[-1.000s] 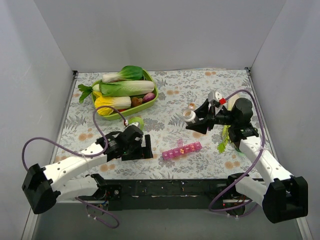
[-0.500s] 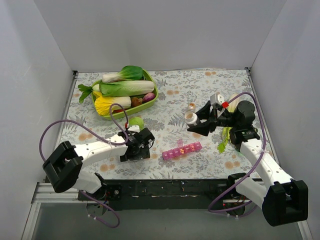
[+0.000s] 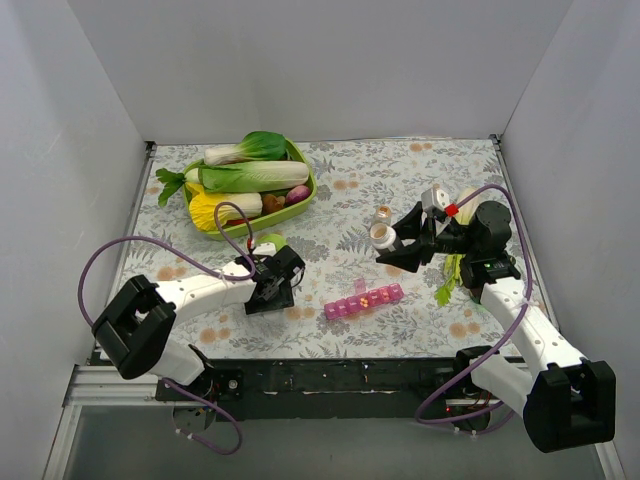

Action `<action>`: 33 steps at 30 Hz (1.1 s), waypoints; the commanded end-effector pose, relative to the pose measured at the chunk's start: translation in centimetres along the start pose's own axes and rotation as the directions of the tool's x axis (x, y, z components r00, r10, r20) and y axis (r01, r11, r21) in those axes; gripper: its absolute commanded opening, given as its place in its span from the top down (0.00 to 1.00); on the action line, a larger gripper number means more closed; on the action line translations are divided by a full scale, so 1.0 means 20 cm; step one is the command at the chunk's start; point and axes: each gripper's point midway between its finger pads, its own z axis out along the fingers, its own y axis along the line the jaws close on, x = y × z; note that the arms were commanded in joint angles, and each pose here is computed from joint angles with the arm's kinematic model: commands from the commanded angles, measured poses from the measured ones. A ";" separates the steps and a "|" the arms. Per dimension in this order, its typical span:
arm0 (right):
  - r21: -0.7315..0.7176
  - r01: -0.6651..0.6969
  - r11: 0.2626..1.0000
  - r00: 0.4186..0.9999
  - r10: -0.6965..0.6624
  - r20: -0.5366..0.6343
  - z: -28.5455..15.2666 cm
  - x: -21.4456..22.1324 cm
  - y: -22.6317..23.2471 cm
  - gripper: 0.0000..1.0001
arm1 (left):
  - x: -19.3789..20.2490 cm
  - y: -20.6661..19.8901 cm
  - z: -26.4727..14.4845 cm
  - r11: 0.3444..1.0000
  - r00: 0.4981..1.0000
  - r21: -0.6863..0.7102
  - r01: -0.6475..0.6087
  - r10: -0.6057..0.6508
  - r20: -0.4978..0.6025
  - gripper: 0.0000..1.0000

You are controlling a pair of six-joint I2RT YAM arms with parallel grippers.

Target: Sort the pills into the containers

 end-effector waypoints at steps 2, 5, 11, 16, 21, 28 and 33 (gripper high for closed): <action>-0.006 0.037 0.999 0.999 -0.037 0.004 -0.01 -0.01 0.01 0.98 | -0.01 -0.03 -0.01 1.000 1.000 0.031 0.001 -0.001 -0.004 0.38; -0.004 0.037 0.999 0.999 -0.037 0.004 -0.01 -0.01 0.01 0.98 | 0.02 -0.03 -0.01 0.999 1.000 0.038 0.006 -0.005 -0.025 0.38; 0.004 0.030 1.000 1.000 -0.030 0.002 -0.02 -0.01 -0.01 0.98 | 0.07 0.01 0.00 1.000 0.999 0.026 0.003 -0.002 -0.053 0.39; 0.002 0.020 1.000 1.000 -0.020 -0.002 -0.02 -0.01 0.00 0.98 | 0.08 0.04 0.03 1.000 0.998 -0.015 -0.007 0.006 -0.055 0.46; -0.003 0.018 1.000 1.000 -0.018 -0.010 -0.02 0.01 0.00 0.98 | 0.04 0.01 0.00 1.000 0.999 0.004 -0.015 0.015 -0.038 0.61; -0.039 0.043 0.998 0.998 -0.044 -0.038 -0.03 0.03 0.03 0.98 | 0.08 -0.18 -0.17 0.951 0.988 0.293 -0.102 0.131 -0.081 0.75; -0.048 0.093 0.995 0.993 -0.096 -0.069 -0.05 0.05 0.05 0.99 | 0.04 -0.48 -0.53 0.738 0.986 0.665 -0.118 0.169 -0.013 0.77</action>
